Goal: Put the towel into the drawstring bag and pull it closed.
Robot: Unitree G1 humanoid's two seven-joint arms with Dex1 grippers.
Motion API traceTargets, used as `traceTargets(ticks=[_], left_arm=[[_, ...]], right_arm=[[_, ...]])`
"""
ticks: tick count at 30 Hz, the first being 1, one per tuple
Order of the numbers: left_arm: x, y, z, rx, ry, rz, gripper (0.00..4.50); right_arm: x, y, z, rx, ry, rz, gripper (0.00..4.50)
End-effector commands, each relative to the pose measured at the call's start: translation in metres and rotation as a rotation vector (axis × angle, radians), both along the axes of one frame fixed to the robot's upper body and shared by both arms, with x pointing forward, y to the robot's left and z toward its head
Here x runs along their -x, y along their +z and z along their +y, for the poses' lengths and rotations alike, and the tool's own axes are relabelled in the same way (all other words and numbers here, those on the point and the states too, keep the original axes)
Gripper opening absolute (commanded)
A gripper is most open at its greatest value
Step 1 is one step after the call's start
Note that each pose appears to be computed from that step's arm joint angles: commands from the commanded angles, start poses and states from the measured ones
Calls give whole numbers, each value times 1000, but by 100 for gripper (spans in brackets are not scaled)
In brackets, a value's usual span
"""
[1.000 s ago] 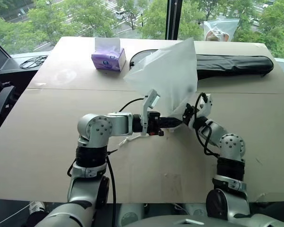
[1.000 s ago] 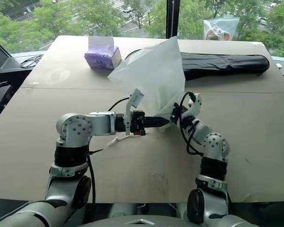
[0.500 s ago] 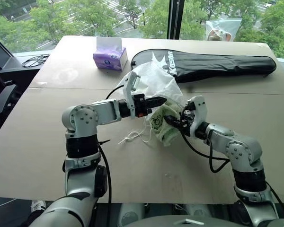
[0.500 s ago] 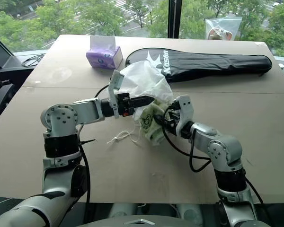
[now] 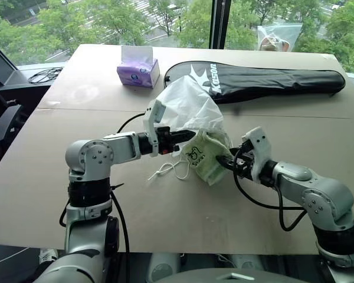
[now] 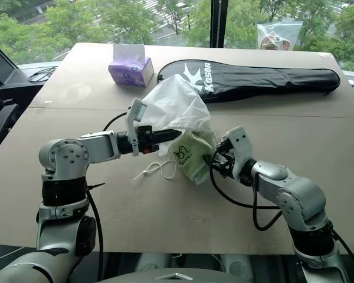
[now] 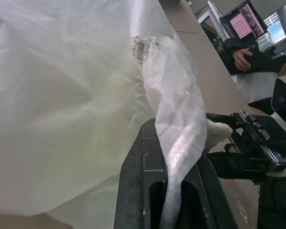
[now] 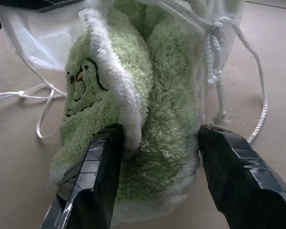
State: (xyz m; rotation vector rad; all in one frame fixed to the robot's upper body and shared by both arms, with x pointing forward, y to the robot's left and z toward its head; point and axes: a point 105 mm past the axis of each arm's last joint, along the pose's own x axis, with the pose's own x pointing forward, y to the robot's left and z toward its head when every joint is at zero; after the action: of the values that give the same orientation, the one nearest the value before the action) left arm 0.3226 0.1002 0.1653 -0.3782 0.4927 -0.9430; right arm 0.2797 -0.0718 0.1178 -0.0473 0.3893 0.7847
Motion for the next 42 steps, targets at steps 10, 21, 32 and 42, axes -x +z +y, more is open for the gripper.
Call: traceTargets(ticks=[10,21,32,42], left_arm=[[13,1,1,-17,-68,-23,0],[62,9,2,89,-319,120,0],[66,28,-25,220,-407,73,0],[5,49,-5,372,-20,77,0]], right_arm=[[-15,-8,37,-503,2,96,16],[-39,48,58,-1042,30,164,16],[5,122,92,-1168,428,272,16],[-2,50,13,-707,-17,176,16]])
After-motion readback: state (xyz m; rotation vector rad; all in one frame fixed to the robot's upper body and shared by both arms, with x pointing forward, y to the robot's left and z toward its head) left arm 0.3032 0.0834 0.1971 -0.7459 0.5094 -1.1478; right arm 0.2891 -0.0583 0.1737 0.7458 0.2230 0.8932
